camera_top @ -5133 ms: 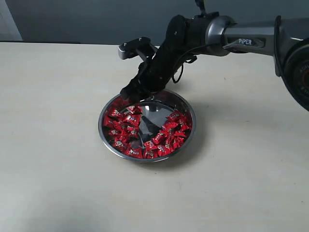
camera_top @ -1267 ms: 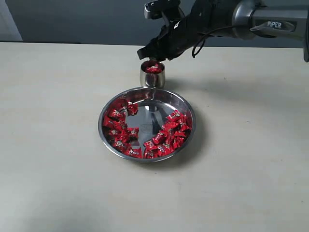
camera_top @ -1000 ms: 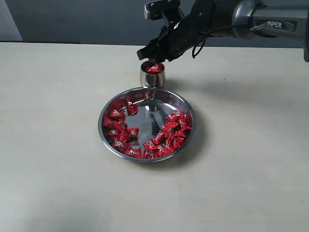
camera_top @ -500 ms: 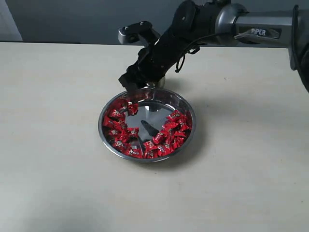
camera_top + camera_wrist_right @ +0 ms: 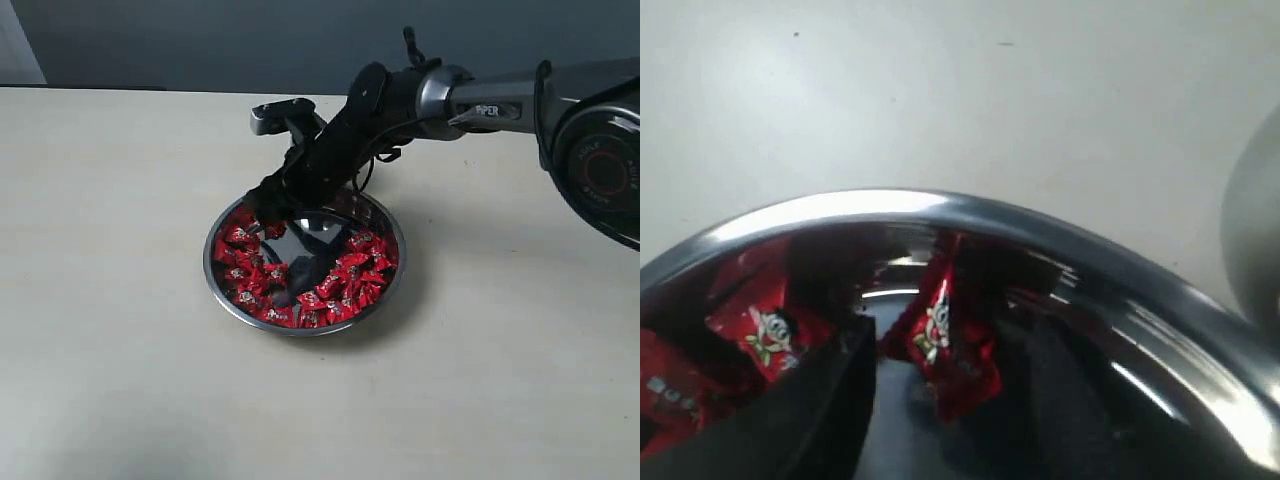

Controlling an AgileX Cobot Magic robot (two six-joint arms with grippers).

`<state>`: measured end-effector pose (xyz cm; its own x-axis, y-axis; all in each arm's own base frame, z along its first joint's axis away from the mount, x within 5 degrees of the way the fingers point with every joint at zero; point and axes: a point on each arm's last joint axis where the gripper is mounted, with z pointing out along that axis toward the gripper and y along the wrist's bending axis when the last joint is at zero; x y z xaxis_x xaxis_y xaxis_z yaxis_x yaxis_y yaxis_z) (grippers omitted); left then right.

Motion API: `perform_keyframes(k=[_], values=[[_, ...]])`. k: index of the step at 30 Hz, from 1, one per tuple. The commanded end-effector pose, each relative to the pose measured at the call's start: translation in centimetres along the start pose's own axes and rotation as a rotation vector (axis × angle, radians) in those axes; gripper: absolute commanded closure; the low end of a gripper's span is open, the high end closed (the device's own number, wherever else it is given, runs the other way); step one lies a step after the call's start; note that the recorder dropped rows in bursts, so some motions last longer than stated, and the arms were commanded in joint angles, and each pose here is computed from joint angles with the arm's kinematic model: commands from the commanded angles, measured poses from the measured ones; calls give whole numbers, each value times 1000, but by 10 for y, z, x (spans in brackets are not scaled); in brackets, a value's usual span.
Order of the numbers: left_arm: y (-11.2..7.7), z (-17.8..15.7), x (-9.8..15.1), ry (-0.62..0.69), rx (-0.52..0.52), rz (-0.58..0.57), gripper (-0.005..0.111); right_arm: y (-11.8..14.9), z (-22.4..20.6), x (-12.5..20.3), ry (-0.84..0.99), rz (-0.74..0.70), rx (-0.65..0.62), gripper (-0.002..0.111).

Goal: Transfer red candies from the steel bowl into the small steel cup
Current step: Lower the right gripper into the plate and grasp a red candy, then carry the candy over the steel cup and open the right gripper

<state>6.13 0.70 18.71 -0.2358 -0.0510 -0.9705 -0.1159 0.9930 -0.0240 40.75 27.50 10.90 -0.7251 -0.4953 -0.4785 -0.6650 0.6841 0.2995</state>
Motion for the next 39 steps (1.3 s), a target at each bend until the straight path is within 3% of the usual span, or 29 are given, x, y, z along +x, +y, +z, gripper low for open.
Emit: perform_keyframes(k=[1,3,6,7,15,23,31,39], values=[[0,0,0,-8,4,3,106,-1,0,-2,-18,-3,7,63],[0,0,0,-8,4,3,106,-1,0,-2,-17,-6,9,75],[0,0,0,-8,4,3,106,-1,0,-2,-15,-8,10,106],[0,0,0,-8,4,3,106,0,-2,-2,-9,-8,1,109],[0,0,0,-8,4,3,106,14,-38,-15,-10,-94,7,109],[0,0,0,-8,4,3,106,14,-82,-42,-191,-227,179,109],[0,0,0,-8,4,3,106,-9,-94,-46,-254,-185,239,109],[0,0,0,-8,4,3,106,-33,-104,-48,-324,-33,277,109]])
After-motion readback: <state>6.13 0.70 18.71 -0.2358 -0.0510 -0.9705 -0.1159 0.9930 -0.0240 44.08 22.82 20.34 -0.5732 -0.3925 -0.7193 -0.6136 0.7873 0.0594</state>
